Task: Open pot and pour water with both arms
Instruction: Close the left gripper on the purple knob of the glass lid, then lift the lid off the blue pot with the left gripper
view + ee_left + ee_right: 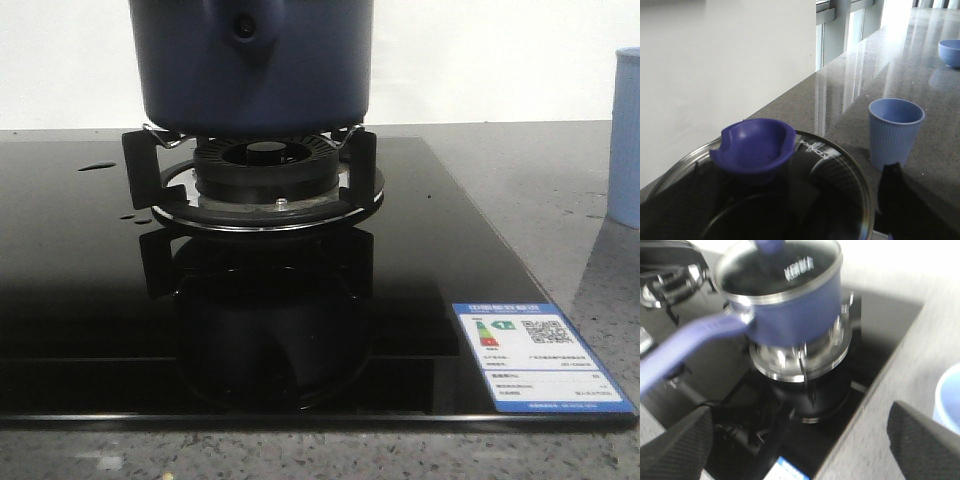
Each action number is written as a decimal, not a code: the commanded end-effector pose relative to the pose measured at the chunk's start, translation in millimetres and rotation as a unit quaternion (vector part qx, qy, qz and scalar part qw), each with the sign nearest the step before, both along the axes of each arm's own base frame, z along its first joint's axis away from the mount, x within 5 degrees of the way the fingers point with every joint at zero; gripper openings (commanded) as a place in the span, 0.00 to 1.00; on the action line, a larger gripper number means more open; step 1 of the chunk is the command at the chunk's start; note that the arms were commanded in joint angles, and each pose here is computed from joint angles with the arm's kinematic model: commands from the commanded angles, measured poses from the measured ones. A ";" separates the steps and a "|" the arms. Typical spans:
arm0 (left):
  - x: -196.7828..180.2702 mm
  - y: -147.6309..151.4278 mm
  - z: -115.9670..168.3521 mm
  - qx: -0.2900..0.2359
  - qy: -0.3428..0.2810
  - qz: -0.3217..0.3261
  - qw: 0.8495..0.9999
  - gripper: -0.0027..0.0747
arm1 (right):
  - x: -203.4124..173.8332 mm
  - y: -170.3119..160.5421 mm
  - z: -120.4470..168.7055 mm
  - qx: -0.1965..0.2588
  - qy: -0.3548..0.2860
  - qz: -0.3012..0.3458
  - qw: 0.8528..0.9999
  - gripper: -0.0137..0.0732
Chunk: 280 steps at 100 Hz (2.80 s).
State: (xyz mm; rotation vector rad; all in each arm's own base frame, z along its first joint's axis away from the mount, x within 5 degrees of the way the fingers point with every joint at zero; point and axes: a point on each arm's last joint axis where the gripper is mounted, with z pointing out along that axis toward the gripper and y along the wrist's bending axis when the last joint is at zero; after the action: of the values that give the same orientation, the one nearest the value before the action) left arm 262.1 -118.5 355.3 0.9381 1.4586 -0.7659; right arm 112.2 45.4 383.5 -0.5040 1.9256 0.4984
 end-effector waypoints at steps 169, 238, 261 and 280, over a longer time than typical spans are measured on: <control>54.6 -31.8 18.5 -0.104 0.007 -0.028 0.994 0.40 | -8.2 1.4 24.8 0.021 -0.063 -0.009 0.998 0.89; -19.6 60.3 90.6 -0.079 -0.051 0.127 0.987 0.40 | 7.8 -24.1 40.6 -0.006 -0.182 -0.157 0.971 0.89; -44.2 63.3 91.5 -0.080 -0.066 0.154 0.983 0.40 | 15.6 -32.2 15.9 -0.068 -0.167 -0.183 0.966 0.89; -43.4 64.3 86.2 -0.080 -0.058 0.162 0.982 0.40 | 23.6 -35.1 -26.9 -0.071 -0.114 -0.193 0.972 0.89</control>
State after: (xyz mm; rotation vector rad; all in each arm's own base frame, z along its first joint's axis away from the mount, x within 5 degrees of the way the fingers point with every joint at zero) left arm 225.9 -55.6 423.8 0.6724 1.4491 -0.5345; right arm 133.0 14.4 358.5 -0.2961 1.8259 0.0883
